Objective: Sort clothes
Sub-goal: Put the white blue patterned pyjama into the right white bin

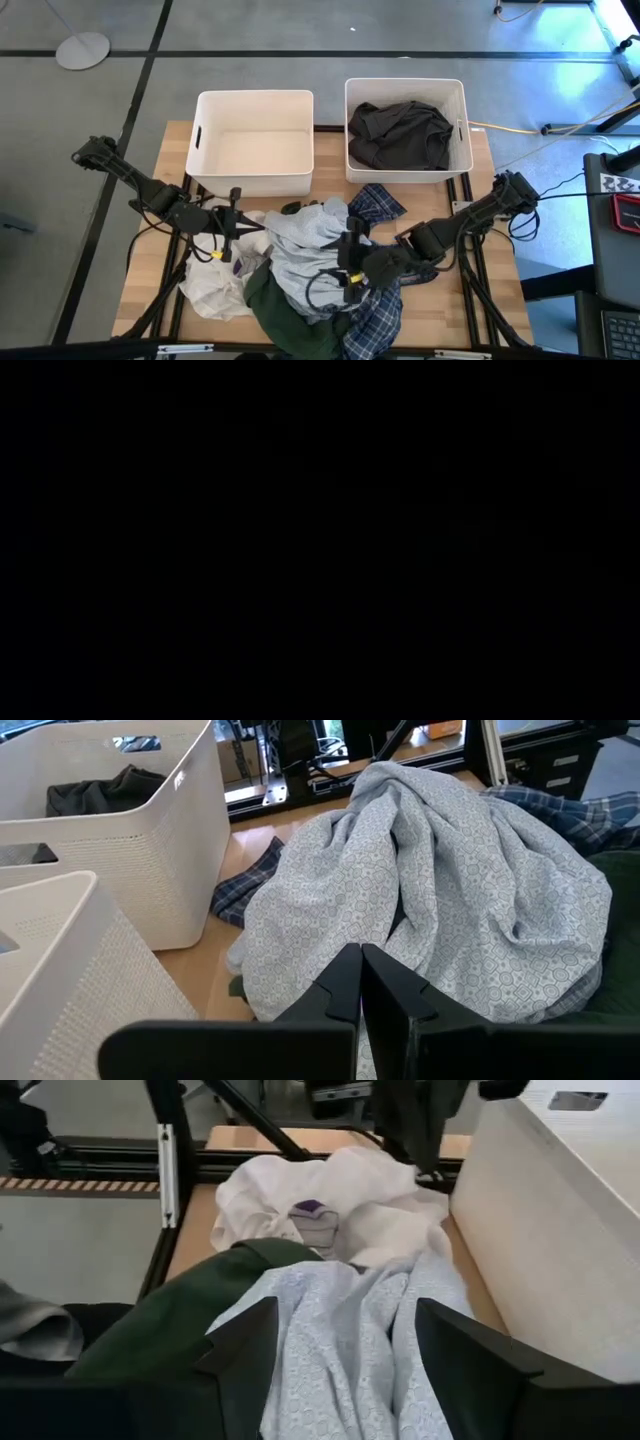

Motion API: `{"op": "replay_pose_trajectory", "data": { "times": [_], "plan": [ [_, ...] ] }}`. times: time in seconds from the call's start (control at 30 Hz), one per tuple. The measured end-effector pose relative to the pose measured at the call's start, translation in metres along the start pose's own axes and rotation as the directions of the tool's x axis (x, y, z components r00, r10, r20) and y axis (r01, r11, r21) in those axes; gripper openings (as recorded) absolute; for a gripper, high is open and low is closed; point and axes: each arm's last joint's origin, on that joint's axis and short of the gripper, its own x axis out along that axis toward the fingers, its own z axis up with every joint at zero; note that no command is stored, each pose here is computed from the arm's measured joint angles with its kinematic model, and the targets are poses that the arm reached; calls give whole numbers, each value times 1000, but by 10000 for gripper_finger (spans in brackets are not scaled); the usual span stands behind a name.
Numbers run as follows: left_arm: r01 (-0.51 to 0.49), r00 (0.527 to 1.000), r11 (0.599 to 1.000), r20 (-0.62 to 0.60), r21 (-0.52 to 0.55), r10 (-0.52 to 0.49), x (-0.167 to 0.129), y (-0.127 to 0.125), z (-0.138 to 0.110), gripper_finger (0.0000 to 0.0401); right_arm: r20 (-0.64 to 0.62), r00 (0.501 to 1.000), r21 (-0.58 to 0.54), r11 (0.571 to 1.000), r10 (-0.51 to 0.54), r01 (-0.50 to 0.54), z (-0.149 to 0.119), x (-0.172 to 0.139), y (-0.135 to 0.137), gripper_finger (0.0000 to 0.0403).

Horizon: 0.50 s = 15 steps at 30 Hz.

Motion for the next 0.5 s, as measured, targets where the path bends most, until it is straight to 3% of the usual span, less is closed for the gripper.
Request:
{"op": "replay_pose_trajectory", "data": {
  "times": [0.23,0.37,0.5],
  "plan": [
    [0,1000,1000,-2,-14,0,0,0,0,1,-8,998,-3,998,55,-55,-6,15,10,310],
    [0,1000,1000,-1,-11,0,0,0,0,1,-79,993,-21,995,92,-94,-17,26,14,351],
    [0,1000,1000,-3,-4,0,0,0,0,1,-150,985,-51,995,81,-89,-28,33,16,366]
  ]
}}
